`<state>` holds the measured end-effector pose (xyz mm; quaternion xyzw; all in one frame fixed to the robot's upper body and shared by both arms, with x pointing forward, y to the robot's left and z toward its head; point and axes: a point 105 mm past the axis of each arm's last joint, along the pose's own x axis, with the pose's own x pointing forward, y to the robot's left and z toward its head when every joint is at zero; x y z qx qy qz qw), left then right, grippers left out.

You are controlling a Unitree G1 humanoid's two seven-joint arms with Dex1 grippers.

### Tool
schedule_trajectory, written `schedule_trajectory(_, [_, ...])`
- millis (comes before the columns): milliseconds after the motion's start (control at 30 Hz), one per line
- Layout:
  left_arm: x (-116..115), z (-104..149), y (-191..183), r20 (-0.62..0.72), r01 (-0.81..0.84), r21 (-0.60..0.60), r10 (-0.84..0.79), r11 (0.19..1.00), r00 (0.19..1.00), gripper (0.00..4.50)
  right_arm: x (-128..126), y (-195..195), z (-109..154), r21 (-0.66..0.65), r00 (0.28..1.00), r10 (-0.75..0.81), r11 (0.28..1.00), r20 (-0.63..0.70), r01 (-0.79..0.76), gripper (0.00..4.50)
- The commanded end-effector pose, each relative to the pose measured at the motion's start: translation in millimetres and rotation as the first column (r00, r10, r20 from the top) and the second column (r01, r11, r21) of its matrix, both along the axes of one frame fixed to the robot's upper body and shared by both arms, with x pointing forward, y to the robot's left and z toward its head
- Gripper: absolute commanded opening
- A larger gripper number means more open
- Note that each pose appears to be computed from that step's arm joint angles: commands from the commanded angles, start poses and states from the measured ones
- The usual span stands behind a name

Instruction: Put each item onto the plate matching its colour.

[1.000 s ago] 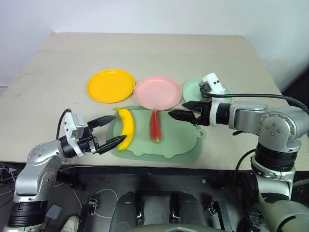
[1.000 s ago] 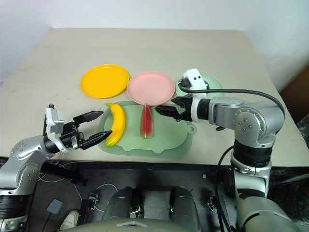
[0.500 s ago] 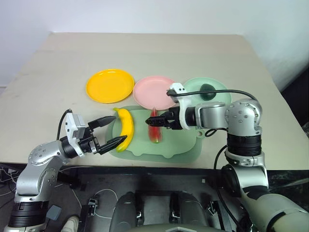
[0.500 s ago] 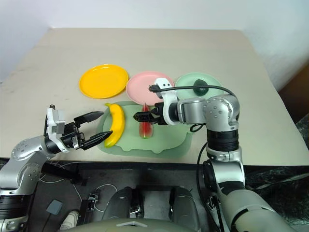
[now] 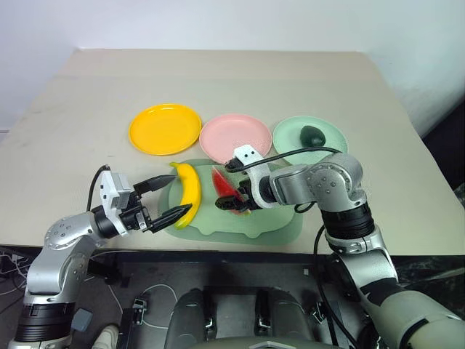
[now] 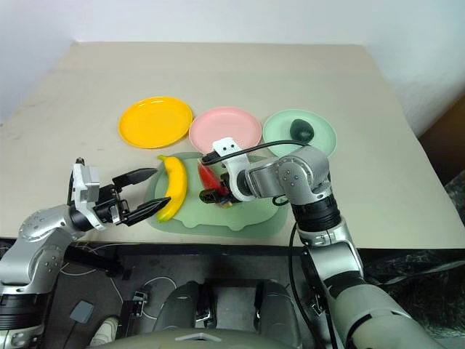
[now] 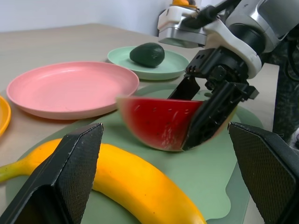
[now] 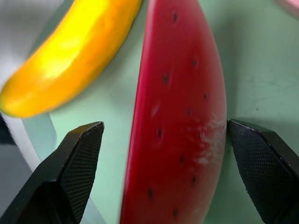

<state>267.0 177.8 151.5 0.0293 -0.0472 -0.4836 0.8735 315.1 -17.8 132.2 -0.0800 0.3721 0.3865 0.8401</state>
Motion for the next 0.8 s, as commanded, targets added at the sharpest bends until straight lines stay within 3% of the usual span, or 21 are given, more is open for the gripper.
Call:
schedule_trajectory(33, [-1.2, 4.7, -0.8, 0.029, 0.005, 0.009, -0.005, 1.0, 1.0, 4.5, 1.3, 2.6, 4.0, -0.041, 0.998, 0.031, 0.999, 0.058, -0.029, 4.44])
schedule_trajectory(67, [-1.3, 4.7, -1.0, 0.028, 0.005, 0.009, -0.005, 1.0, 1.0, 4.5, 0.7, 3.0, 2.8, -0.056, 0.997, 0.045, 0.998, 0.065, -0.041, 4.44])
schedule_trajectory(167, [-1.9, 4.2, -2.4, 0.024, 0.007, 0.007, -0.007, 1.0, 1.0, 4.5, 1.1, 1.6, -3.0, -0.115, 0.993, 0.072, 0.991, 0.092, -0.062, 3.84])
schedule_trajectory(267, [-1.8, 3.6, -2.3, 0.022, 0.003, 0.009, -0.003, 1.0, 1.0, 4.5, 1.4, 2.7, -3.6, -0.126, 0.99, 0.095, 0.989, 0.104, -0.082, 2.81])
schedule_trajectory(333, [-1.6, 3.6, -2.5, 0.022, 0.002, 0.009, -0.002, 1.0, 1.0, 4.5, 2.2, 2.7, -3.7, -0.137, 0.987, 0.108, 0.986, 0.117, -0.092, 2.44])
schedule_trajectory(500, [-1.3, 3.4, -2.3, 0.021, -0.002, 0.011, 0.002, 1.0, 1.0, 4.5, 1.7, 5.9, 3.3, -0.113, 0.981, 0.135, 0.986, 0.141, -0.12, 2.43])
schedule_trajectory(667, [-2.6, 4.0, -0.6, 0.021, -0.009, 0.011, 0.009, 1.0, 1.0, 4.5, 24.1, 8.6, 65.7, 0.1, 0.965, 0.079, 0.989, 0.249, -0.107, 2.43])
schedule_trajectory(800, [-2.9, 5.1, -1.9, 0.022, -0.006, 0.006, 0.006, 1.0, 1.0, 4.5, 47.1, 6.0, 82.6, 0.133, 0.959, 0.022, 0.989, 0.283, -0.062, 2.43])
